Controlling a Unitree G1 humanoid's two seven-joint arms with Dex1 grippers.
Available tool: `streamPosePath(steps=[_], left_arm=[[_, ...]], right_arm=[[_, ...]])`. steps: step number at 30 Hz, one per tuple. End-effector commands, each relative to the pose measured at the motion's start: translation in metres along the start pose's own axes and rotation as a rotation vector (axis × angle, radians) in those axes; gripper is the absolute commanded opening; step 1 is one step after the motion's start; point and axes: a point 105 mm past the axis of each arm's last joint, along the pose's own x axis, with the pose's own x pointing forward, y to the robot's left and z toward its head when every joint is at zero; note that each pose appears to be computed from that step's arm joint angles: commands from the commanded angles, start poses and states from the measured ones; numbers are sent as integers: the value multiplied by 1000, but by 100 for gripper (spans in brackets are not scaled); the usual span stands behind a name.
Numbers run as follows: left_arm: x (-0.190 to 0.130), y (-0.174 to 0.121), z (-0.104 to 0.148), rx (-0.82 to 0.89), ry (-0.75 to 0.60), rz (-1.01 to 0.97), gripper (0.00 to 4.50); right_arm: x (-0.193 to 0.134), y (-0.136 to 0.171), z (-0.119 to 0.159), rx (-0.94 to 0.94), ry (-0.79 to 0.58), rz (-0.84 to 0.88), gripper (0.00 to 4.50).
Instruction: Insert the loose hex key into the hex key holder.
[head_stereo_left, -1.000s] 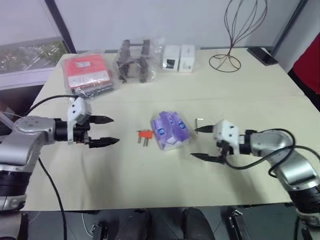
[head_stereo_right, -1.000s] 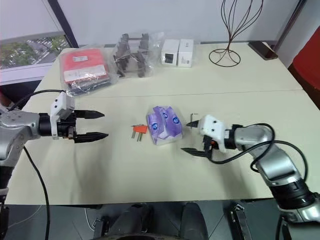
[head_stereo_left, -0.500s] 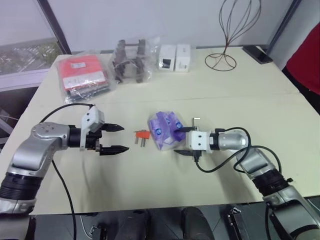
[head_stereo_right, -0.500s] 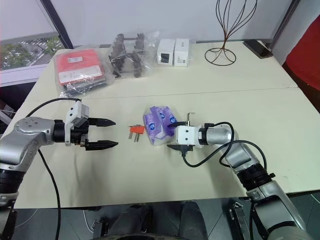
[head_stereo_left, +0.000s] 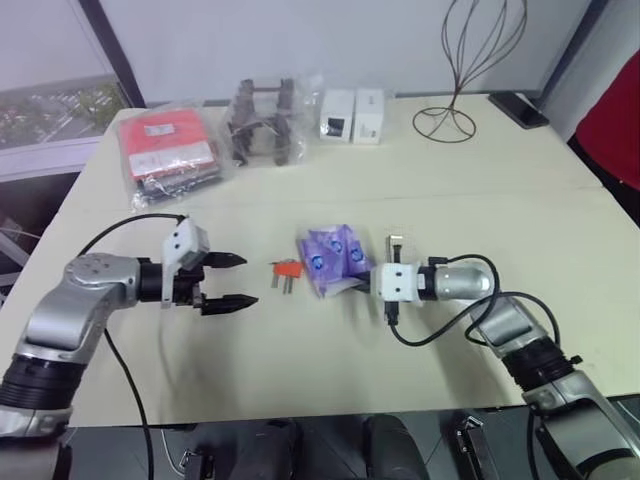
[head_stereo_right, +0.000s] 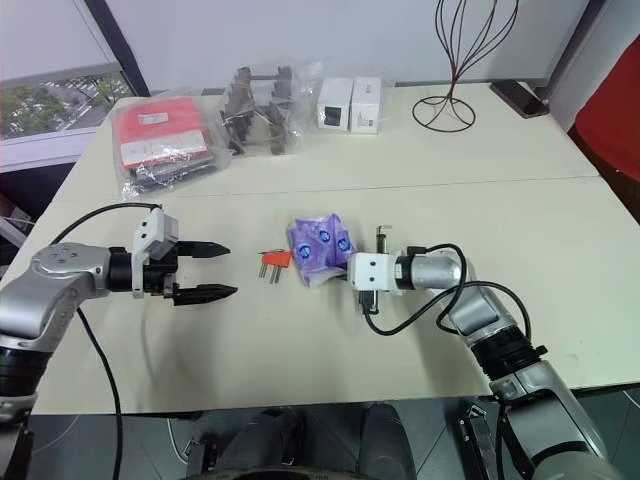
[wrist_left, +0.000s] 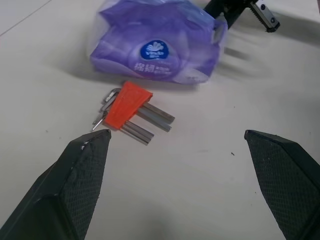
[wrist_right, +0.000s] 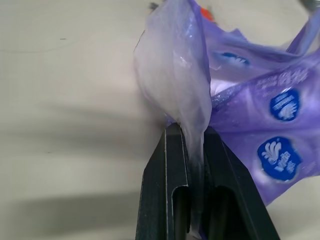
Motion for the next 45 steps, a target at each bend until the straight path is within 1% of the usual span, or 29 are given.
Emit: streamPosePath(steps=[1,2,4,8,9,11,13,16,18,20,24,25,26,30,32,33,37,39,41,43,45], left_arm=[[-2,7,23,30,-88,29,450],[1,11,33,18,-145,42,450],[8,14,48,18,-212,34,450],[29,9,62,55,-242,-34,450],[33,8,63,61,-244,-48,450],[42,6,63,77,-239,-76,450],[50,4,62,86,-234,-100,450],[56,4,59,88,-233,-111,450],[57,3,59,88,-234,-116,450],[57,3,58,86,-236,-117,450],[56,3,56,80,-235,-111,450],[56,4,55,79,-235,-108,450],[55,4,55,77,-234,-103,450],[51,7,52,72,-230,-82,450],[47,11,50,67,-225,-57,450],[44,13,49,64,-223,-45,450],[32,23,45,54,-208,6,450],[24,28,43,55,-190,37,450],[15,32,41,59,-171,62,450],[5,33,38,70,-141,78,450],[-5,32,34,81,-107,85,450]], right_arm=[[-41,-69,14,-34,-6,-295,6],[-61,-88,9,-36,41,-392,6],[-91,-106,-8,-30,155,-495,6],[-134,-110,-56,37,409,-580,6],[-141,-109,-67,56,460,-598,6],[-149,-109,-80,100,510,-638,6],[-152,-108,-89,137,533,-666,6],[-153,-104,-100,124,597,-658,6],[-155,-101,-106,122,632,-652,74],[-157,-101,-110,144,643,-663,157],[-157,-101,-108,121,660,-648,361],[-157,-101,-107,126,659,-651,414],[-157,-102,-105,120,653,-649,445],[-157,-101,-95,90,649,-634,445],[-155,-97,-85,67,642,-584,445],[-153,-96,-77,58,615,-562,445],[-137,-96,-30,85,405,-514,445],[-123,-95,-2,96,286,-475,445],[-109,-92,18,110,190,-429,445],[-88,-87,39,171,56,-374,445],[-64,-76,53,219,-44,-285,445]])
